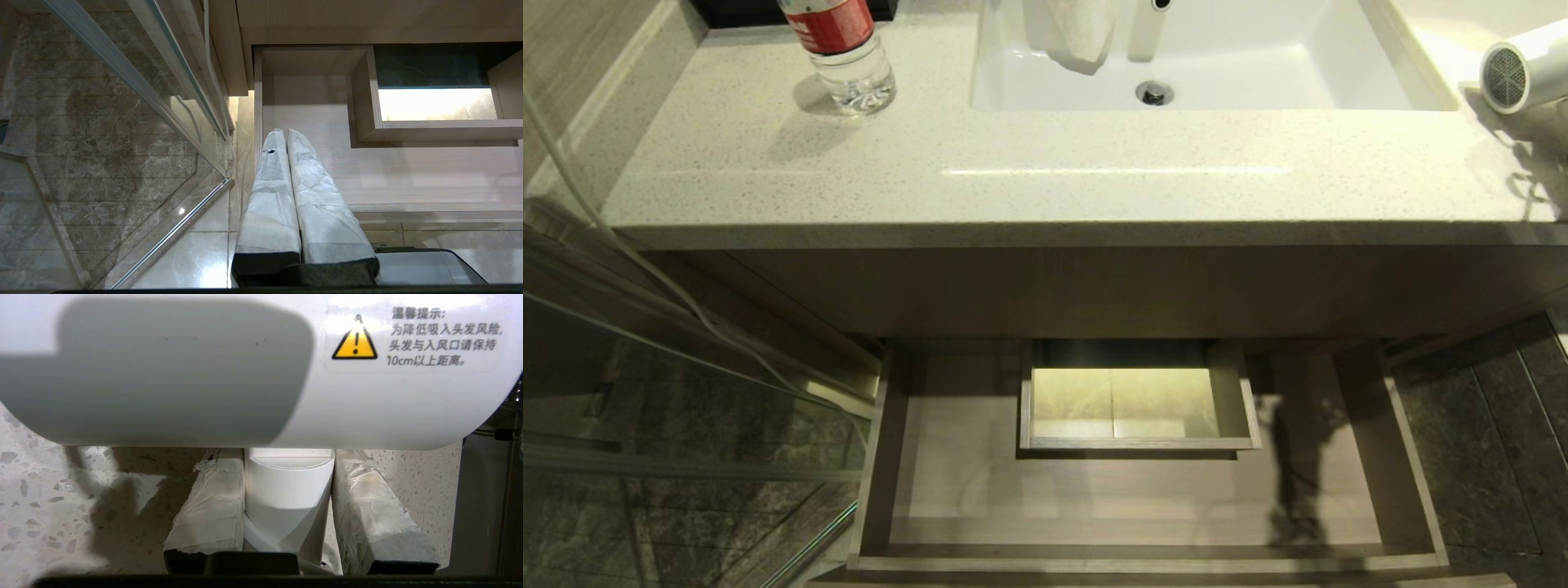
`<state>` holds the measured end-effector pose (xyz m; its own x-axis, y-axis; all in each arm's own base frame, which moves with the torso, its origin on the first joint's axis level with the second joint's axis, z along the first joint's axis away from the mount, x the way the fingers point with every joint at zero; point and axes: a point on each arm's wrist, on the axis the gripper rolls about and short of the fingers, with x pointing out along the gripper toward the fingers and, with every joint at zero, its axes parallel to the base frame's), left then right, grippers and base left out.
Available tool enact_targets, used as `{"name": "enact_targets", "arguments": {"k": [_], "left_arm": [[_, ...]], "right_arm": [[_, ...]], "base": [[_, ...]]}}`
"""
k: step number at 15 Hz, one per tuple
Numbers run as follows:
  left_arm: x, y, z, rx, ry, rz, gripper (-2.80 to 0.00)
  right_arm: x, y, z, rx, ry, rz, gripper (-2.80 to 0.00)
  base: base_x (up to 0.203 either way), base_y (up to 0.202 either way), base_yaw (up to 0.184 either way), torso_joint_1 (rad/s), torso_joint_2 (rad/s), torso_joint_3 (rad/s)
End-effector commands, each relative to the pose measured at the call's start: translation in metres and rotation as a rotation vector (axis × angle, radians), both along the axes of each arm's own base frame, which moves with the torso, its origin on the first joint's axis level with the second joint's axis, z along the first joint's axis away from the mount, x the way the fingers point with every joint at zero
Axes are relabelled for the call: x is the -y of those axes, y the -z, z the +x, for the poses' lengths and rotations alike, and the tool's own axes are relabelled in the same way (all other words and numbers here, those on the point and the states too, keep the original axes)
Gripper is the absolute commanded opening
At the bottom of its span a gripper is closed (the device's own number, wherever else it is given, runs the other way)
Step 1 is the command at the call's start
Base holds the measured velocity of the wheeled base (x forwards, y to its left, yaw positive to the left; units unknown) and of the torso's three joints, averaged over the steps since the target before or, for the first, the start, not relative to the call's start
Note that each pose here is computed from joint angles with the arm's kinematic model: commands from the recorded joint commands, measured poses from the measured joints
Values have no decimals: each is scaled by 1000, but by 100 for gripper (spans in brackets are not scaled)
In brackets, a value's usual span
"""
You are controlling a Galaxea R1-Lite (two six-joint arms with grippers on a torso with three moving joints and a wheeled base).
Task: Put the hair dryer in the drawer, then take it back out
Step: Place it on the countertop
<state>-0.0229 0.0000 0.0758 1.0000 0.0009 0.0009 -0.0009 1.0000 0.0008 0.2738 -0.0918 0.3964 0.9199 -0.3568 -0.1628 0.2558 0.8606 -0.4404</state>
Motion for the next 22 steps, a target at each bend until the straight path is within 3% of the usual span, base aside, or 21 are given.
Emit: {"name": "enact_targets", "arguments": {"k": [1, 10, 22], "left_arm": [[0, 0, 0, 0, 0, 0, -280], [0, 0, 0, -1, 0, 0, -280], [0, 0, 0, -1, -1, 1, -280]], "right_arm": [[-2, -3, -3, 8, -5, -19, -280], [-5, -9, -12, 25, -4, -29, -280], [-4, 0, 3, -4, -12, -19, -280]], "base": [[0, 0, 0, 0, 0, 0], [0, 0, 0, 121, -288, -155], [0, 0, 0, 3, -4, -2]]}}
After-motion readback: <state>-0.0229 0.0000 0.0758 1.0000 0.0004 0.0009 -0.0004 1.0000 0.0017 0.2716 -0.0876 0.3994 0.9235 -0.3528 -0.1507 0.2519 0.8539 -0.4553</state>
